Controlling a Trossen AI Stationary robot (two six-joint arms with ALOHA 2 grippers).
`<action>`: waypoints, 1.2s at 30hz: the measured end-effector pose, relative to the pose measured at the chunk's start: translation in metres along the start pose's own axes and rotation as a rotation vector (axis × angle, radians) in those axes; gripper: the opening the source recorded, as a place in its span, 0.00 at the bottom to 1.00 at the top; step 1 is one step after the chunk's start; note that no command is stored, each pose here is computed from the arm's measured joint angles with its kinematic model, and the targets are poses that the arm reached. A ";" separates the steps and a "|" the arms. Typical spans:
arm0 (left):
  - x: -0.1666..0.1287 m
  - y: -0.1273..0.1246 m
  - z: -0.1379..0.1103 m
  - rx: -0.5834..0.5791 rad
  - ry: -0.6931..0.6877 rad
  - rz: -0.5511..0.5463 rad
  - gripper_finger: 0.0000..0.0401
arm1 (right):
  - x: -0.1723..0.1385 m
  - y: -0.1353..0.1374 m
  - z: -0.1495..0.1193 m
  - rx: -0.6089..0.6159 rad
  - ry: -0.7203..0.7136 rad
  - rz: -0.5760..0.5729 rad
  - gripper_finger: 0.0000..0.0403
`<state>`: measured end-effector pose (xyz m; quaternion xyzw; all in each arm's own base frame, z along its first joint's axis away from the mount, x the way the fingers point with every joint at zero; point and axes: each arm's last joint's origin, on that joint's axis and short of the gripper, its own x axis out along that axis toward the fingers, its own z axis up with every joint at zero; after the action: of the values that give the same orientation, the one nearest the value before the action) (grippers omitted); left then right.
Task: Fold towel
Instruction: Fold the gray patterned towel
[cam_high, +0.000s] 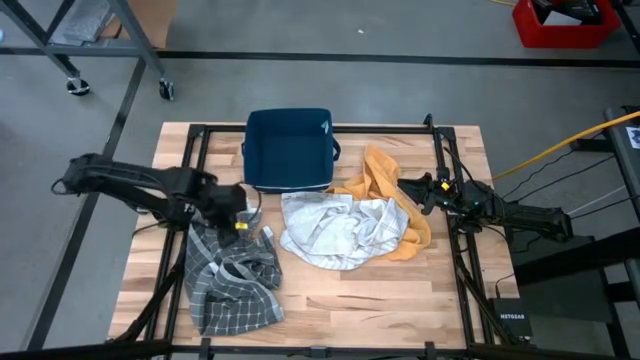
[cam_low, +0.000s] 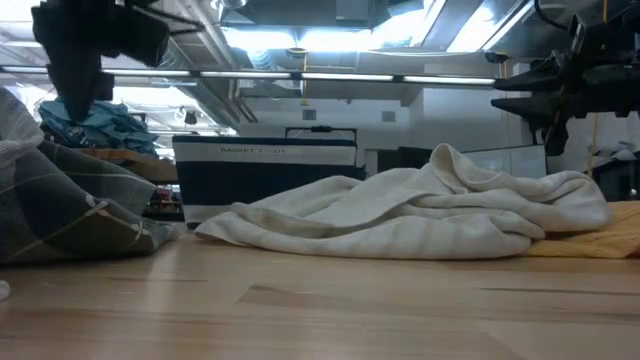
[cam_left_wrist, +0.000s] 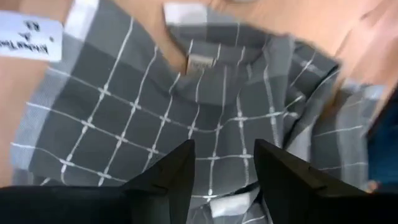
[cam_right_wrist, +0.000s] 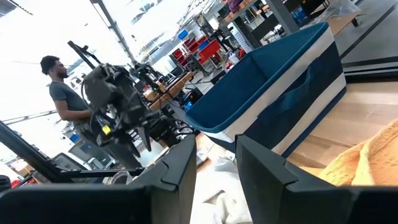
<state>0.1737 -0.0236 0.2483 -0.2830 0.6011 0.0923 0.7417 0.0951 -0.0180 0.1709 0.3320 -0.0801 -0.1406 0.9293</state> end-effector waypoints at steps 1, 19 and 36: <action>0.005 -0.002 0.002 -0.003 0.012 0.029 0.39 | 0.000 0.000 0.000 0.000 0.000 0.000 0.29; 0.088 -0.017 0.051 -0.157 -0.072 0.216 0.39 | 0.000 0.000 0.000 -0.002 0.000 -0.001 0.29; 0.071 -0.013 0.054 -0.271 -0.095 0.310 0.39 | 0.000 0.000 0.000 -0.008 0.001 -0.001 0.29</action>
<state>0.2435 -0.0200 0.1921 -0.2796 0.5839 0.2984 0.7013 0.0952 -0.0181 0.1708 0.3282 -0.0791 -0.1412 0.9306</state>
